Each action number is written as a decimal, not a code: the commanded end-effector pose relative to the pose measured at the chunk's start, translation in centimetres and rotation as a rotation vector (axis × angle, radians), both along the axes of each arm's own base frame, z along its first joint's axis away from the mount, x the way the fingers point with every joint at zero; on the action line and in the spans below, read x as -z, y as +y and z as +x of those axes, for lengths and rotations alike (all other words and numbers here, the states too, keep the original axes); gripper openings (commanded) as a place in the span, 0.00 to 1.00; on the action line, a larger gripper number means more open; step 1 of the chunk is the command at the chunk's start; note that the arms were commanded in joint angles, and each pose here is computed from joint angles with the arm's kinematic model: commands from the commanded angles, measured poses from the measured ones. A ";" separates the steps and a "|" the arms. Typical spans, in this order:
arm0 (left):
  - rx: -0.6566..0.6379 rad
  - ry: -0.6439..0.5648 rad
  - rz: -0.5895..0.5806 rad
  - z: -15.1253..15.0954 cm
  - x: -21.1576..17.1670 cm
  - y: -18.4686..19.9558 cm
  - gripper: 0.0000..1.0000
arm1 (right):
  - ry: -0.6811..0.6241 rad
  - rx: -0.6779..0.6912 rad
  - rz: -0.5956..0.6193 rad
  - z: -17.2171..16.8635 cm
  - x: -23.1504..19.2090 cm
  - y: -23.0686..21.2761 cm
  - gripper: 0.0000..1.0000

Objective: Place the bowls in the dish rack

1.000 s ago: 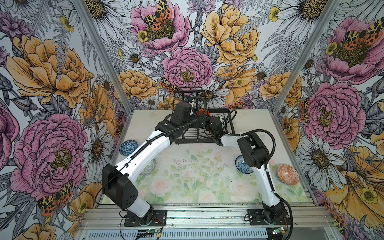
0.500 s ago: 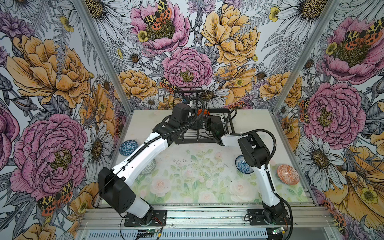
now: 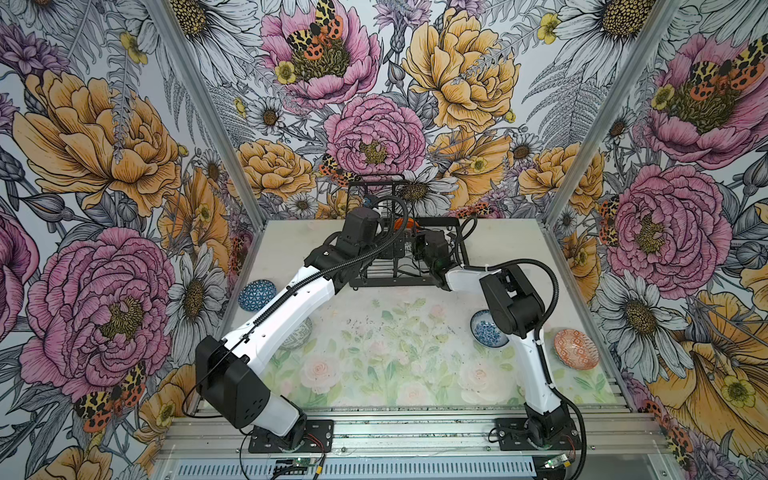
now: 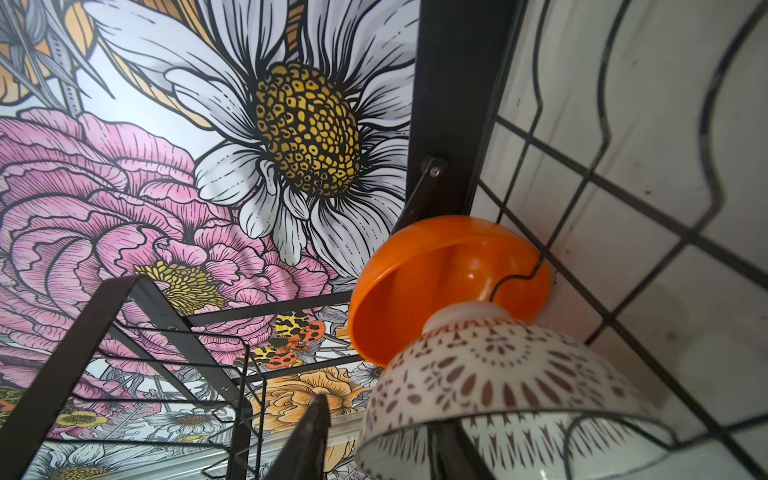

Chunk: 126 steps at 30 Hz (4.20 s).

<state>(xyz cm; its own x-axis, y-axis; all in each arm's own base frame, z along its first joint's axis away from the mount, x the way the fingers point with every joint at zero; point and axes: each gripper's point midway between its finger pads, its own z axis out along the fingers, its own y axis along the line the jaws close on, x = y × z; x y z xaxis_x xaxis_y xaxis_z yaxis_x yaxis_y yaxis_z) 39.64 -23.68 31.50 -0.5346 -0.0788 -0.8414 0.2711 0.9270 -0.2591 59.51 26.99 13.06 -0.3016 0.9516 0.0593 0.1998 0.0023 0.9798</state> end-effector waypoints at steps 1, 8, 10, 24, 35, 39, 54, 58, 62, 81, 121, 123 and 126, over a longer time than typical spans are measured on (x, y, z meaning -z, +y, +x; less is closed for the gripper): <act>-0.027 -0.026 -0.018 -0.4 -1.1 0.7 0.98 | -0.076 0.033 0.006 0.3 -4.0 -1.6 0.41; -0.024 -0.030 -0.017 -0.2 -1.3 0.6 0.99 | -0.076 0.043 0.006 0.1 -4.1 -2.2 0.41; -0.025 -0.030 -0.016 -0.3 -1.3 0.5 0.99 | -0.075 0.042 0.006 0.1 -4.1 -2.3 0.41; -0.022 -0.021 -0.012 -0.5 -0.8 0.3 0.99 | -0.085 0.035 0.013 0.2 -5.0 -2.5 0.43; -0.014 -0.020 -0.004 -0.3 -0.7 0.1 0.99 | -0.108 0.004 0.023 0.6 -6.3 -1.4 0.46; -0.016 -0.011 -0.002 -0.2 -0.3 0.1 0.99 | -0.111 0.009 0.018 0.5 -6.6 -1.5 0.49; -0.045 -0.036 0.000 -0.2 -1.1 0.8 0.99 | -0.125 0.012 0.028 -0.2 -8.4 -2.0 0.61; -0.074 -0.060 0.019 -0.4 -1.6 1.7 0.98 | -0.120 0.008 0.026 -0.9 -8.5 -2.3 0.69; -0.095 -0.074 0.018 -0.8 -2.2 2.8 0.99 | -0.114 0.000 0.009 -1.9 -8.5 -2.7 0.78; -0.518 0.138 -0.235 -1.2 2.1 17.4 0.99 | -0.160 -0.257 -0.287 -8.8 -14.7 -4.5 0.99; -0.672 0.933 -0.061 -11.5 24.9 22.6 0.66 | -0.244 -0.764 -1.107 -25.7 -10.6 -1.7 0.99; -0.662 0.948 -0.036 -11.6 25.4 22.6 0.63 | -0.296 -0.807 -1.118 -26.6 -11.1 -0.9 0.99; -0.648 0.964 -0.003 -11.8 25.9 22.7 0.55 | -0.350 -0.850 -1.146 -27.7 -11.2 0.0 0.99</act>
